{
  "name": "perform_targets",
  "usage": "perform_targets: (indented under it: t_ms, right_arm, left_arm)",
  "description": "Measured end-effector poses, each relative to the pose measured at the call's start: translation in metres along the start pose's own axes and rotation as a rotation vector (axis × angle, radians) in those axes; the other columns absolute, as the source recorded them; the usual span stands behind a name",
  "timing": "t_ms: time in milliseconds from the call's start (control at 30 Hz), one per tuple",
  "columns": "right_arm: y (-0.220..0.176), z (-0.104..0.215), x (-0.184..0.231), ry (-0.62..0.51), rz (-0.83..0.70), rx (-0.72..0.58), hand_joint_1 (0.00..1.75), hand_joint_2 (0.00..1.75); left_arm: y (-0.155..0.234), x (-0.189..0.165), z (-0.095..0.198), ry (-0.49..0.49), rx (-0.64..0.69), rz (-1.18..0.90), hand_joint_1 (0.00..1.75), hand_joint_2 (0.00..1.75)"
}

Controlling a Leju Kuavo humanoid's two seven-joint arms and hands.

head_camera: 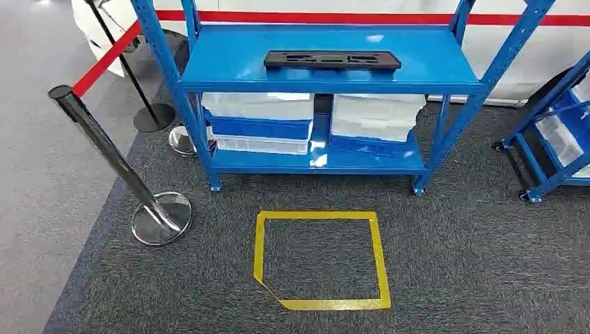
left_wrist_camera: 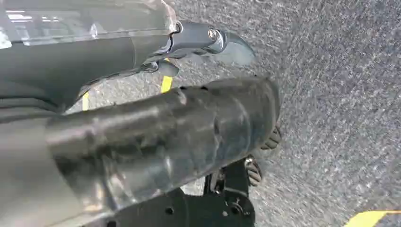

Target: Take the parts from the cabinet and place them on the table.

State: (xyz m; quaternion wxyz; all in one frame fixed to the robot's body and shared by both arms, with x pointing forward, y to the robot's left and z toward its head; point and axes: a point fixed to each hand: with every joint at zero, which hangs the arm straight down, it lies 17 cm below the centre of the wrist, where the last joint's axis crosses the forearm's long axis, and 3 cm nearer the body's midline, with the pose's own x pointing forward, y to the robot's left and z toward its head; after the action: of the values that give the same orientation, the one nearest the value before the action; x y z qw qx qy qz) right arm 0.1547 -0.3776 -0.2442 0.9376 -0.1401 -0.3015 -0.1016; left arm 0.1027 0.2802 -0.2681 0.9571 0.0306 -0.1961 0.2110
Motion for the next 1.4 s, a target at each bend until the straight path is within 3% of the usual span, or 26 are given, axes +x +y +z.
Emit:
perform_targets:
  t_ms: [233, 267, 400, 500, 533, 767, 900, 1033, 1067, 1200, 1400]
  right_arm:
    - [0.002, -0.008, 0.061, -0.226, 0.084, 0.006, 0.00, 1.75]
    - [0.002, -0.009, 0.065, -0.236, 0.085, 0.004, 0.00, 0.00]
    - [0.001, -0.008, 0.077, -0.307, 0.142, 0.002, 0.00, 0.00]
    - [-0.010, -0.011, 0.084, -0.331, 0.266, -0.043, 0.00, 0.00]
    - [-0.015, -0.013, 0.091, -0.352, 0.328, -0.064, 0.00, 1.75]
    - [-0.025, -0.032, 0.175, -0.471, 0.532, -0.069, 0.00, 1.75]
    - [-0.027, -0.037, 0.263, -0.592, 0.662, -0.090, 0.00, 1.75]
    - [-0.006, -0.027, 0.358, -0.728, 0.898, -0.114, 0.00, 1.75]
    - [0.001, -0.022, 0.382, -0.755, 0.956, -0.122, 0.00, 0.00]
    - [0.070, 0.014, 0.477, -0.839, 1.199, -0.049, 0.00, 0.00]
    - [0.146, 0.072, 0.546, -0.985, 1.375, 0.003, 0.00, 0.00]
  left_arm:
    - [-0.008, 0.002, 0.000, -0.005, -0.008, 0.026, 0.00, 0.00]
    - [-0.008, 0.001, 0.000, -0.004, -0.009, 0.025, 0.00, 0.00]
    - [-0.009, -0.002, 0.001, 0.005, -0.006, 0.032, 0.00, 0.00]
    - [-0.011, -0.004, 0.001, 0.023, -0.014, 0.023, 0.00, 0.00]
    - [-0.011, -0.006, 0.001, 0.030, -0.018, 0.017, 0.00, 0.00]
    - [-0.033, -0.002, 0.005, 0.028, -0.131, 0.047, 0.00, 0.00]
    - [-0.035, 0.006, 0.004, -0.003, -0.138, 0.006, 0.00, 0.00]
    - [-0.033, 0.017, 0.002, -0.059, -0.120, -0.030, 0.00, 0.00]
    - [-0.033, 0.019, 0.002, -0.074, -0.117, -0.035, 0.00, 0.00]
    - [-0.044, 0.026, 0.004, -0.094, -0.164, -0.051, 0.00, 0.00]
    - [-0.055, 0.025, 0.008, -0.078, -0.243, -0.042, 0.00, 0.00]
